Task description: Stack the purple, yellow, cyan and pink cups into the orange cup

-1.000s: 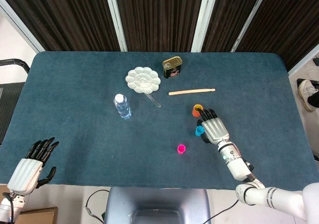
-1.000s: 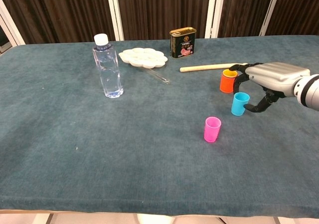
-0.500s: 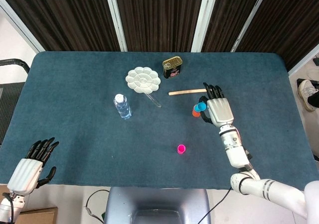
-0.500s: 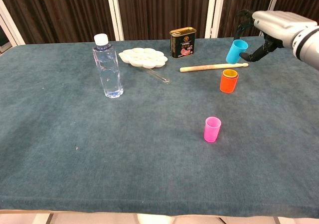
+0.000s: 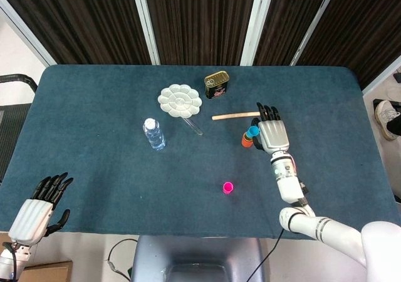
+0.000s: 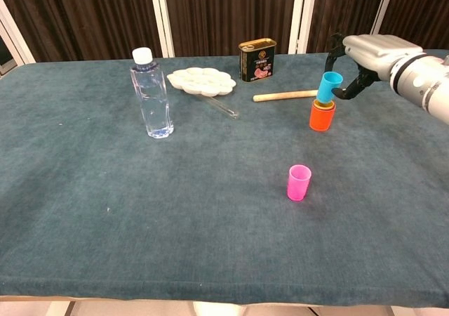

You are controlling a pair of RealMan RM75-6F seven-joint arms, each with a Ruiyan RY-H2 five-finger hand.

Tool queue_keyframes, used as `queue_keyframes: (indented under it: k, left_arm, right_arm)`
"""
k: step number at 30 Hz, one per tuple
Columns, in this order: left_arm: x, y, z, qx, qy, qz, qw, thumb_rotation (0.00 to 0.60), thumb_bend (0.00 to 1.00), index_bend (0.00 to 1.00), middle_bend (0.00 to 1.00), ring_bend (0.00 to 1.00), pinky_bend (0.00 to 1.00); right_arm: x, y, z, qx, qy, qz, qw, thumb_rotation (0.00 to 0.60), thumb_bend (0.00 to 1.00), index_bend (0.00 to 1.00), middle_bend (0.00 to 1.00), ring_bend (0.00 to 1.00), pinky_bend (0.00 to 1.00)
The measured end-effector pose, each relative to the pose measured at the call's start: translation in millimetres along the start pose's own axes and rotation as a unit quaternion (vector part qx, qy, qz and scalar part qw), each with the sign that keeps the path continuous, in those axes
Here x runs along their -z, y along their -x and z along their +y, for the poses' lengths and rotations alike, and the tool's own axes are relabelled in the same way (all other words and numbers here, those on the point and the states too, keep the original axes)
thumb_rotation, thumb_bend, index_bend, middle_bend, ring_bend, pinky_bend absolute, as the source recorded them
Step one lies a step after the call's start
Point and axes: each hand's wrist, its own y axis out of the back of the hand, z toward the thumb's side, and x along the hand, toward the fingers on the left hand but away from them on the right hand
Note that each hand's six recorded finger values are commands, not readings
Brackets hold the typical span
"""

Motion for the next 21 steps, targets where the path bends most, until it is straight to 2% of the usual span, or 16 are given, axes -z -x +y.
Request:
queue_keyframes:
  k: [3,5,8,10,15,18,21]
  left_arm:
    - [0.0,-0.2,-0.2,0.0,0.0,0.0,1.0,0.6,0.46,0.0,0.0,0.0,0.07]
    - [-0.2,0.0,0.0,0.0,0.0,0.0,1.0,0.6,0.46,0.0,0.0,0.0,0.07]
    - [0.4,0.0,0.8,-0.001,0.001,0.001,1.0,0.6,0.46,0.0,0.0,0.0,0.07]
    - [0.9,-0.2,1.2,-0.002,0.002,0.001,1.0,0.6,0.46,0.0,0.0,0.0,0.07]
    - [1.1,-0.4,2.1,-0.004,0.001,0.0,1.0,0.6,0.46,0.0,0.0,0.0,0.07]
    - [0.7,-1.1,0.8,-0.003,0.0,0.0,1.0,0.6,0.46,0.0,0.0,0.0,0.07]
    - [0.3,-0.6,0.7,-0.003,0.0,0.0,1.0,0.6,0.46,0.0,0.0,0.0,0.07]
  right_arm:
    - [-1.4,0.1,-3.6,-0.003,-0.006,0.001,1.0,0.6,0.49,0.54,0.06,0.0,0.0]
    - [-0.4,-0.5,-7.5,-0.011,-0.012,-0.002,0.9999,0.6,0.49,0.45,0.05,0.0,0.0]
    - [1.2,-2.7,-13.9,-0.029,-0.024,-0.004,0.9993,0.6,0.49,0.23,0.01,0.0,0.0]
    - [0.5,-5.5,-14.6,-0.035,-0.024,-0.001,0.9991,0.6,0.49,0.15,0.0,0.0,0.0]
    - [-12.5,-20.9,-9.1,-0.038,-0.002,0.034,0.9987,0.6,0.49,0.19,0.0,0.0,0.0]
    - [-29.1,-40.8,-5.4,-0.045,0.019,0.076,0.9959,0.6,0.49,0.22,0.0,0.0,0.0]
    - [-49.8,-70.0,-2.4,-0.057,0.034,0.133,0.9889,0.6,0.49,0.23,0.0,0.0,0.0]
